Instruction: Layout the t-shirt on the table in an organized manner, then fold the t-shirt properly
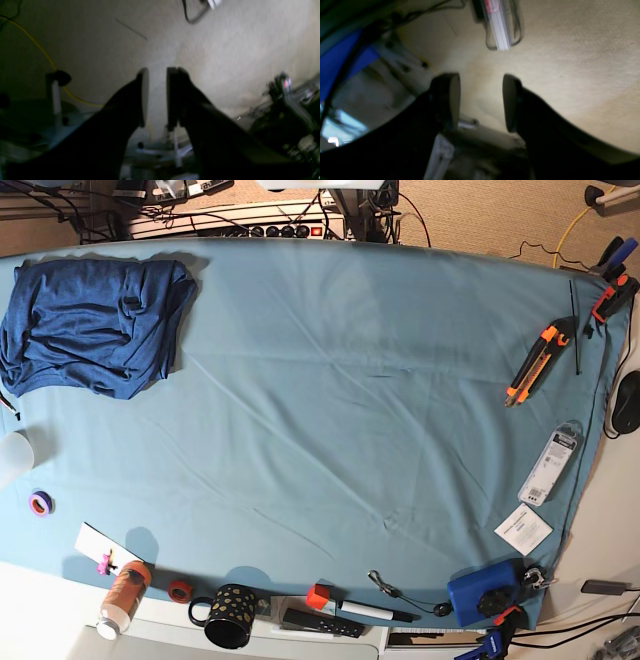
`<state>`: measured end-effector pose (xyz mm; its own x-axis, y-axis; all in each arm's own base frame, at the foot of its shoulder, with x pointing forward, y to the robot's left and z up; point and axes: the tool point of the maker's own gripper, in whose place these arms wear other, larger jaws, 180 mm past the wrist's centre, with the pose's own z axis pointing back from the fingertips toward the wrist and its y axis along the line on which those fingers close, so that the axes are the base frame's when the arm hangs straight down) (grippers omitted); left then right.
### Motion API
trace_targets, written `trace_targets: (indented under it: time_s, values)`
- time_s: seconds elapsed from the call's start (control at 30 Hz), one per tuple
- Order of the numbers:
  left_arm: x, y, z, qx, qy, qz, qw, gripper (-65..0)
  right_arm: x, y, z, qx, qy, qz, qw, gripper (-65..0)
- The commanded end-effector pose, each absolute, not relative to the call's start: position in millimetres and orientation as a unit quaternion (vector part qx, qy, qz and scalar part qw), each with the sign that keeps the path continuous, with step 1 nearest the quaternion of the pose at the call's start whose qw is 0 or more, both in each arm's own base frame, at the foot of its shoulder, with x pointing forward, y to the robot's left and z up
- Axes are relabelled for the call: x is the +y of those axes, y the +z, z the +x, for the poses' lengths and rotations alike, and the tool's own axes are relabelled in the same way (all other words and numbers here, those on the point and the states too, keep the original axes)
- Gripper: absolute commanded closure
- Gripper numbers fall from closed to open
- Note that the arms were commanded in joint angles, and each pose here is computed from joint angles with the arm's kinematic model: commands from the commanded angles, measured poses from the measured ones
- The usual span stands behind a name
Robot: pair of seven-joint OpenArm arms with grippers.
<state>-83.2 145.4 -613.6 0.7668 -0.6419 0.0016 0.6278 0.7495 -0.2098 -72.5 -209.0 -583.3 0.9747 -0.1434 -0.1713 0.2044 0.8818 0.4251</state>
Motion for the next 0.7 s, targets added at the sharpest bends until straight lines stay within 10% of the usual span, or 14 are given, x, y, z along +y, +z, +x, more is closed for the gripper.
trace_targets:
  time_s: [0.0,0.43,0.57,0.67]
  values:
    - [140,-615,-86,0.037,-0.334,-0.099,0.937,-13.2,-215,-587,-71,0.073,-0.076,0.211,0.972,-27.3]
    - [69,-633,-21,-0.019,-0.214,-0.063,0.975,-12.9,-202,-629,3,0.053,-0.129,0.062,0.988,-26.5]
    - [68,-633,-11,-0.029,-0.195,-0.047,0.979,-5.6,-202,-630,2,0.056,-0.134,0.06,0.988,-2.6]
    - [67,-633,-10,-0.03,-0.193,-0.047,0.98,-1.6,-200,-629,0,0.062,-0.133,0.062,0.987,0.0]
